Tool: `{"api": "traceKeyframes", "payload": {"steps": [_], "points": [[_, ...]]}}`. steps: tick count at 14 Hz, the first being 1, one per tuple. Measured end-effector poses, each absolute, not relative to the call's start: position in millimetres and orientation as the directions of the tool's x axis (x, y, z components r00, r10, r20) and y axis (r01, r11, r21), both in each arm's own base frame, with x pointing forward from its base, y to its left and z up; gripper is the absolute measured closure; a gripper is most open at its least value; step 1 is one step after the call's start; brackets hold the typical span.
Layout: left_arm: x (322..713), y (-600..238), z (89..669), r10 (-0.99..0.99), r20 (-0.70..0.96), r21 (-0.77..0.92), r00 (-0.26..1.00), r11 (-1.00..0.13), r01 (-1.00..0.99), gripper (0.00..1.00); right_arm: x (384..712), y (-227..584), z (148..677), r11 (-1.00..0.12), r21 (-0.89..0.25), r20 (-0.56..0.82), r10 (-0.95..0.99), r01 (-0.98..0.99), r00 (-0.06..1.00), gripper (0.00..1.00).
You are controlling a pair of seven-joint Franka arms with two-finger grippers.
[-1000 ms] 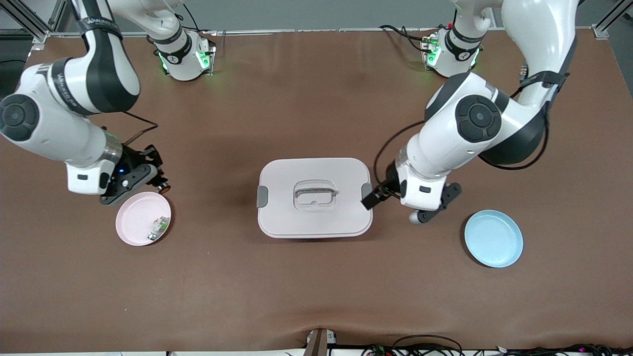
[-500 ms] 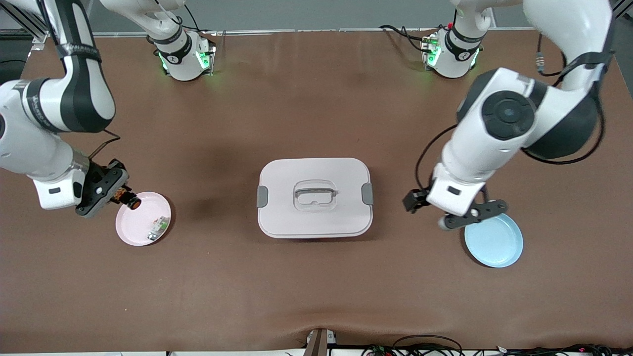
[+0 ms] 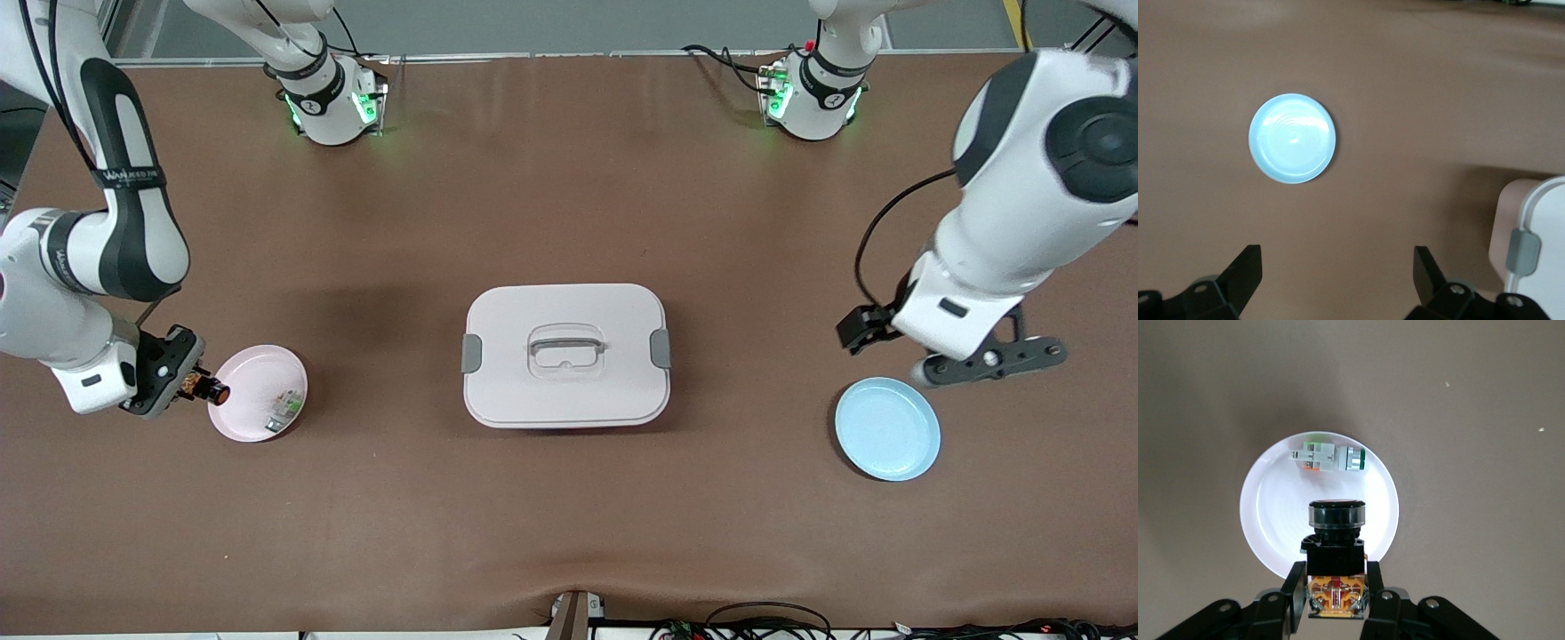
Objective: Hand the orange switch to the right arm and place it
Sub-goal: 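Move the switch with the right gripper over the pink plate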
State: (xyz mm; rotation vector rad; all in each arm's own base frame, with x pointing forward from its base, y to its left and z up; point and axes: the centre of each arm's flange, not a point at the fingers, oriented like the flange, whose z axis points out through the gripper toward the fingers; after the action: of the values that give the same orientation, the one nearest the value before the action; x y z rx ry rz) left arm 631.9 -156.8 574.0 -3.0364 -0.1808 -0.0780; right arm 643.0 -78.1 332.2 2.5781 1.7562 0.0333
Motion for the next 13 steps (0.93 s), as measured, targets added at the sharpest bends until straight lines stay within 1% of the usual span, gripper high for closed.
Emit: {"api": "traceKeyframes", "payload": {"steps": [3,7,10,13], "points": [[608.4,-137.5,608.7,0.055,0.013,-0.079,0.998,-0.995,0.056,0.00,643.5,-79.6,309.3,-0.335,0.003,0.000,0.942,0.942,0.335,0.59],[577.6,-118.3,631.9,0.109,-0.002,-0.087,0.994,-0.990,0.108,0.00,644.4,-79.1,282.5,-0.272,-0.018,-0.003,0.962,0.962,0.272,0.59],[561.4,-93.5,636.6,0.155,-0.009,-0.068,0.988,-0.986,0.154,0.00,644.1,-79.4,270.3,-0.238,-0.033,0.023,0.971,0.971,0.239,0.59],[550.4,-83.5,628.9,0.126,0.013,-0.071,0.992,-0.989,0.127,0.00,643.1,-87.5,258.0,-0.202,-0.041,0.055,0.978,0.979,0.204,0.59]]}}
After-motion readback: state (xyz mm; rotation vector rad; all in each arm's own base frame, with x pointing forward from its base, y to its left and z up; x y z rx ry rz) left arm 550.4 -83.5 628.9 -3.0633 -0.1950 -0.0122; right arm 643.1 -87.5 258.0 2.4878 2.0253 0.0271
